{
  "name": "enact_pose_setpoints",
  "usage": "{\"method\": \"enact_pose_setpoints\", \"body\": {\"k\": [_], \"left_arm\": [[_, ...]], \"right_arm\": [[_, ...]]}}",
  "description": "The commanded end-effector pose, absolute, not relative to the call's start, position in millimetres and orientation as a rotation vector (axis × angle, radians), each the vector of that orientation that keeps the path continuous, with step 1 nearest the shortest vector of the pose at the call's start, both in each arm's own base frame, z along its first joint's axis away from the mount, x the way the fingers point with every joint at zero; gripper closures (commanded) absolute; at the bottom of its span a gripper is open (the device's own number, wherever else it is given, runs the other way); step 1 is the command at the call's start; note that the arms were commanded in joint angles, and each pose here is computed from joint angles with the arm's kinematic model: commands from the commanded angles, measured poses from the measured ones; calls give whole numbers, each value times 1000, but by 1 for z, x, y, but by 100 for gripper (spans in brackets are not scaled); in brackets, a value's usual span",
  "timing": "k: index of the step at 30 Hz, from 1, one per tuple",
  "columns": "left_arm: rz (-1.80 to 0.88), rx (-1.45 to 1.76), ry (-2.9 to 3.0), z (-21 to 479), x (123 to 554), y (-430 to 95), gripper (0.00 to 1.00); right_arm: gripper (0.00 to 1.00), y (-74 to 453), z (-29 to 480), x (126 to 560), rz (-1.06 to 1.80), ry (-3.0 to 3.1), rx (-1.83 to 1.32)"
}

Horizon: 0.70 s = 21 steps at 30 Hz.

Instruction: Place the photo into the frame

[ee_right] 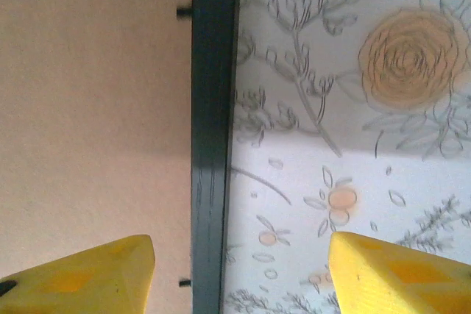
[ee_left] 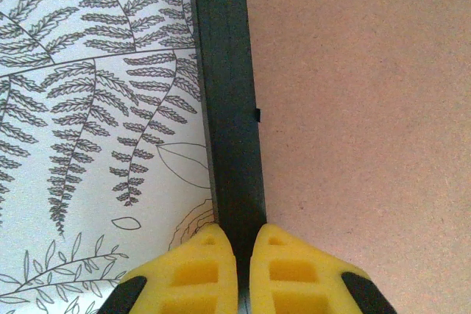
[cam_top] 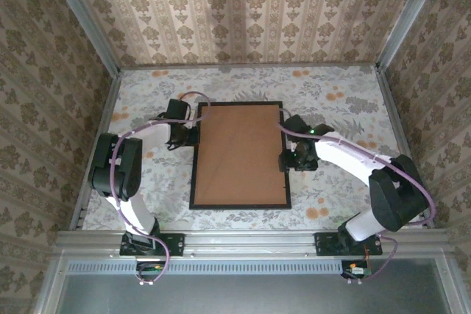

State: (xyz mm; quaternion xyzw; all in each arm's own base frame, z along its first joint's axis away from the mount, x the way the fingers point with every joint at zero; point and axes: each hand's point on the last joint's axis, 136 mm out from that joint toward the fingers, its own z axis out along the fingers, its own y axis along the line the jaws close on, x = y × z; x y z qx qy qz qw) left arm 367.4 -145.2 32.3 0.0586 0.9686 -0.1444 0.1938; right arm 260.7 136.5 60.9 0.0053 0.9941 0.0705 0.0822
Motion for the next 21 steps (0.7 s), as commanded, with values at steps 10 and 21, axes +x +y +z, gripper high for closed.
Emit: {"method": "enact_pose_setpoints", "body": {"k": [10,21], "left_arm": [[-423,230,2693,43,364,-152,92],[-424,230,2695,44,364,-152,92]], "right_arm": [[46,153,47,327,511,2916,115],[58,150,39,373,511,2858,151]]}}
